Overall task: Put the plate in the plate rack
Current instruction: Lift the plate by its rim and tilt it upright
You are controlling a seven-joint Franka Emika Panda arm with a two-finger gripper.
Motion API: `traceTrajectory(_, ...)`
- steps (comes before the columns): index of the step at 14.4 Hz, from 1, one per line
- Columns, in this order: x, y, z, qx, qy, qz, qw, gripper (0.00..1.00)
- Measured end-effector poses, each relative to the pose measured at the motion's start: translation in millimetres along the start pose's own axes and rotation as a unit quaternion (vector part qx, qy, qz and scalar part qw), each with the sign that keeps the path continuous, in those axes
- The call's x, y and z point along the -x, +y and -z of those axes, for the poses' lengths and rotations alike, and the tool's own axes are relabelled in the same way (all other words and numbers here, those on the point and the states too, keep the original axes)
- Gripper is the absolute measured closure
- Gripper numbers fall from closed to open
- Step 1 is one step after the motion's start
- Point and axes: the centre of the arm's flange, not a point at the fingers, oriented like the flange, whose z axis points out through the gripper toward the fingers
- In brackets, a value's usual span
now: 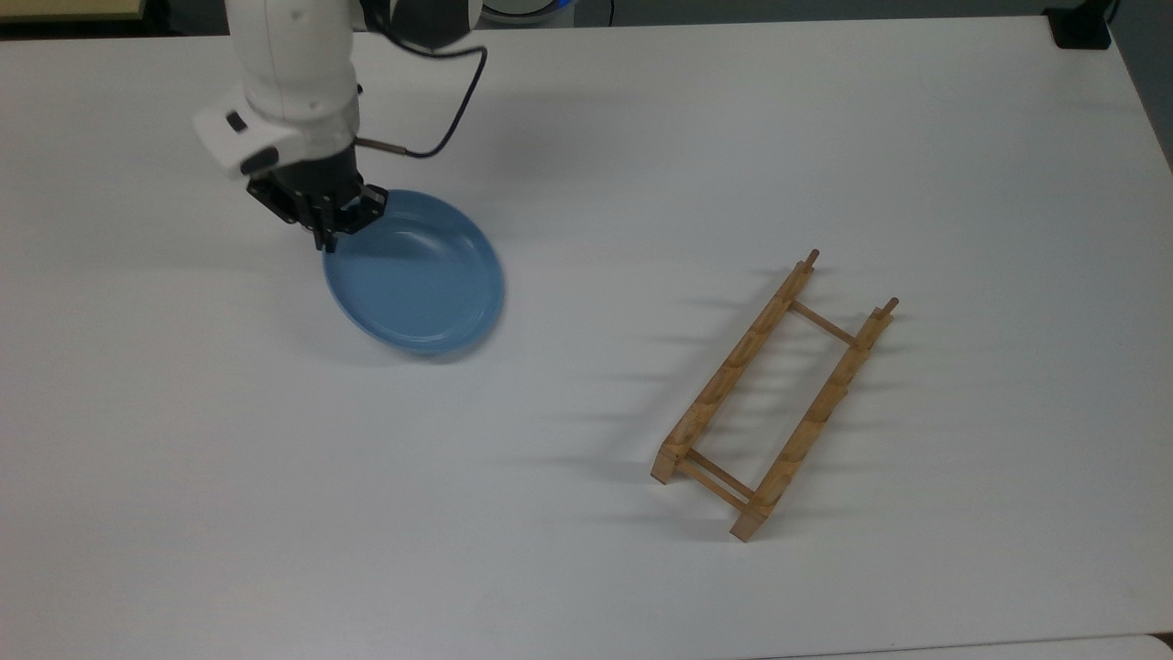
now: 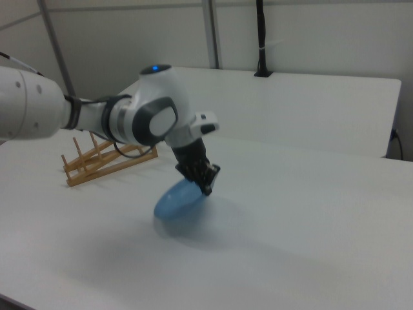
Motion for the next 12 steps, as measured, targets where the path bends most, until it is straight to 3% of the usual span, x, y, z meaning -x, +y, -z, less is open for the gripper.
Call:
traceTrajectory(5, -20, -31, 98, -0.007, 0.089, 0.014, 0.9959, 0.95)
traceTrajectory(12, -30, -112, 199, -0.036, 0.177, -0.018, 0.9835, 0.95)
